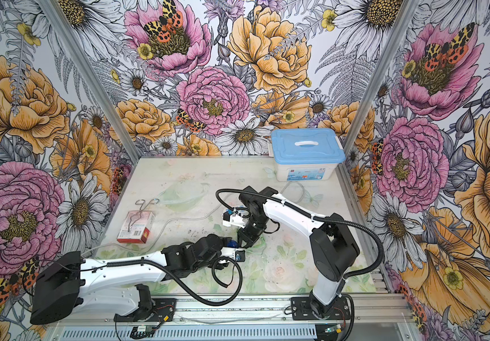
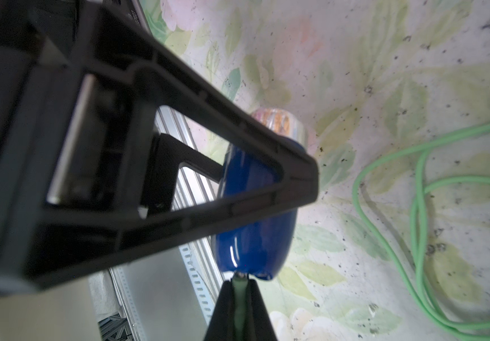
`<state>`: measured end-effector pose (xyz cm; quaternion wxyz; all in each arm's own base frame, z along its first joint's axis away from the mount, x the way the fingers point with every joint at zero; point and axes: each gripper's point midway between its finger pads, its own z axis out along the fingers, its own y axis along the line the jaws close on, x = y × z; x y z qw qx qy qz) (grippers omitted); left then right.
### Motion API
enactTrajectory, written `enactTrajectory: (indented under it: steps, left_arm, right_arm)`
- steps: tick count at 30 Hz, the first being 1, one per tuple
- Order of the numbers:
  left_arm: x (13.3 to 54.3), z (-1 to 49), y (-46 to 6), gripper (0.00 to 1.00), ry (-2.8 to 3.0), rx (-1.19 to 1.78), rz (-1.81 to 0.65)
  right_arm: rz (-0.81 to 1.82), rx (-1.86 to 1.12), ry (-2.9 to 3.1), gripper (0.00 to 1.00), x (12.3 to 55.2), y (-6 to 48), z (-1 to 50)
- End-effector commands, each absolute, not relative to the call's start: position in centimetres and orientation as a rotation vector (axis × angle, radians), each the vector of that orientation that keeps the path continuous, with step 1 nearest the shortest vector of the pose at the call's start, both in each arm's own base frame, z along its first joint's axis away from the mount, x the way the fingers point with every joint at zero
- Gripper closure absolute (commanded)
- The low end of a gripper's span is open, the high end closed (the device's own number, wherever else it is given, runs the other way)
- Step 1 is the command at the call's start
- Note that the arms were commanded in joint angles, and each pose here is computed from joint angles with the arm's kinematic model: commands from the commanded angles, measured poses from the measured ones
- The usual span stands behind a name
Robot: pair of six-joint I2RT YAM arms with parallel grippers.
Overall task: Charge the electric shaver
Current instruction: Insert the charging cable into the electric shaver, then place the electric shaver at the center of the board.
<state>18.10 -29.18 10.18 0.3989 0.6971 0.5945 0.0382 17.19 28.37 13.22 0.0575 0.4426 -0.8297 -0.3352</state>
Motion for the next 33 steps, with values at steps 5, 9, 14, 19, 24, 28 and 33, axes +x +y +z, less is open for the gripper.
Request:
enactTrajectory:
  steps: [5, 9, 14, 19, 24, 28, 33]
  left_arm:
    - [17.0, 21.5, -34.9, 1.00, 1.227, 1.481, -0.209]
    - [18.1, 19.8, -32.5, 1.00, 1.324, 1.498, -0.128]
    - [19.1, 17.8, -30.5, 1.00, 1.409, 1.527, -0.070]
    - [19.0, 14.9, -29.0, 1.00, 1.490, 1.608, -0.018]
    - [19.1, 13.0, -27.1, 1.00, 1.550, 1.655, 0.052]
    - [18.6, 11.3, -25.8, 1.00, 1.601, 1.715, 0.078]
    - [18.1, 9.2, -24.9, 1.00, 1.660, 1.800, 0.093]
  right_arm:
    - [-1.314, 1.680, -2.764, 1.00, 23.8, 33.8, 17.7]
    - [-1.234, 1.575, -2.863, 0.96, 24.0, 32.4, 17.3]
    - [-1.197, 1.474, -2.921, 0.80, 23.6, 31.2, 16.9]
    - [-1.231, 1.409, -2.968, 0.71, 23.5, 29.9, 18.1]
    - [-1.253, 1.308, -3.029, 0.65, 23.5, 28.0, 18.7]
    - [-1.194, 1.199, -3.128, 0.58, 23.9, 25.9, 18.3]
    - [-1.017, 1.048, -3.369, 0.57, 26.0, 22.6, 18.5]
